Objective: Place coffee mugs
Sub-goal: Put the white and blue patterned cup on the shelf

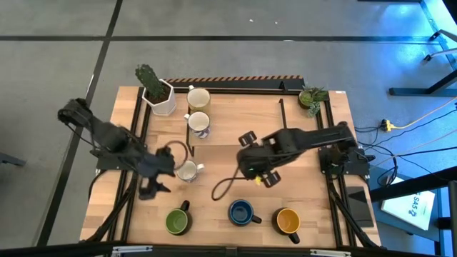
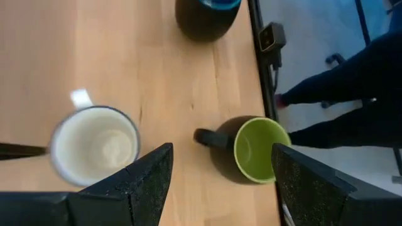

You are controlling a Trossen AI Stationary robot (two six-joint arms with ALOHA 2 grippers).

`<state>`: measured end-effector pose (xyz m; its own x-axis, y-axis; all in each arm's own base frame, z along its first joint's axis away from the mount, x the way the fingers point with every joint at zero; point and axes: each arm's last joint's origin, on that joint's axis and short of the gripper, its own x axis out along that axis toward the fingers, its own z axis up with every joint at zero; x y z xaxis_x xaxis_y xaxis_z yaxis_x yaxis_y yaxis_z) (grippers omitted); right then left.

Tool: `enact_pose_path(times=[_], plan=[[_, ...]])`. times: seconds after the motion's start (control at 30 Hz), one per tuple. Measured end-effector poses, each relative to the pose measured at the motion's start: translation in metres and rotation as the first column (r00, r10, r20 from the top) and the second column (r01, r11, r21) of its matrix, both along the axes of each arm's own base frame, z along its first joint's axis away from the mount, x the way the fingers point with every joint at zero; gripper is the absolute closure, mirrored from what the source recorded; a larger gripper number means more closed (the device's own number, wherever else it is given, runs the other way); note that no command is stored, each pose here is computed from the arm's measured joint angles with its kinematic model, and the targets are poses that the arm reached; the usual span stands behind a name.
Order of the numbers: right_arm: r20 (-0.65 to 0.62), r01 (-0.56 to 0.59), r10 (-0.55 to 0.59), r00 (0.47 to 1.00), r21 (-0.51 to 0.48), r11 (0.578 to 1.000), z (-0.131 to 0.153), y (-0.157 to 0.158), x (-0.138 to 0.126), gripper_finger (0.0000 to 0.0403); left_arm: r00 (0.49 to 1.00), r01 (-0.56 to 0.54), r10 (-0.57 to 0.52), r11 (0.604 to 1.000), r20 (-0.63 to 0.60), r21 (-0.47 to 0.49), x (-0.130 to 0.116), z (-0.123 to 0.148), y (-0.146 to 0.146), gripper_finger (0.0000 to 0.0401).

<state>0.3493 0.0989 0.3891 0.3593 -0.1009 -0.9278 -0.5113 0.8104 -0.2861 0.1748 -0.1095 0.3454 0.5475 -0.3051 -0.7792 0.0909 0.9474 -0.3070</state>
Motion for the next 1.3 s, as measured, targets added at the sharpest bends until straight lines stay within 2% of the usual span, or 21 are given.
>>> enact_pose_path(times=[0.1,0.27,0.43,0.63,0.83,0.97,1.17,1.3], plan=[[0.060,-0.016,0.017,0.998,-0.008,1.000,0.014,-0.004,-0.009,0.0242,0.999,-0.017,0.017,1.000,-0.043,0.007,0.003,-0.028,-0.003,0.0138],[0.189,-0.174,0.189,0.964,-0.091,0.980,0.023,-0.005,0.004,0.0244,0.986,-0.115,0.112,0.993,-0.124,-0.011,0.003,-0.053,-0.003,0.0138],[0.284,-0.345,0.357,0.890,-0.092,0.934,0.004,-0.011,0.048,0.0244,0.977,-0.173,0.164,0.983,-0.139,-0.056,0.000,-0.050,-0.007,0.0138],[0.407,-0.502,0.510,0.757,-0.137,0.854,-0.023,-0.016,0.097,0.0244,0.970,-0.215,0.201,0.972,-0.138,-0.095,-0.001,-0.042,-0.010,0.0138],[0.377,-0.634,0.636,0.674,-0.148,0.759,-0.070,-0.002,0.128,0.0244,0.958,-0.250,0.222,0.956,-0.179,-0.151,-0.009,-0.038,-0.013,0.0138],[0.323,-0.681,0.691,0.647,-0.163,0.714,-0.106,0.003,0.145,0.0244,0.938,-0.319,0.274,0.923,-0.210,-0.218,-0.018,-0.031,-0.010,0.0138],[0.327,-0.664,0.702,0.633,-0.235,0.709,-0.133,-0.001,0.165,0.0244,0.907,-0.415,0.357,0.848,-0.223,-0.329,-0.036,-0.016,-0.001,0.0138],[0.315,-0.660,0.706,0.635,-0.254,0.707,-0.144,-0.006,0.171,0.0244,0.895,-0.446,0.405,0.822,-0.185,-0.355,-0.043,-0.011,0.003,0.0138]])
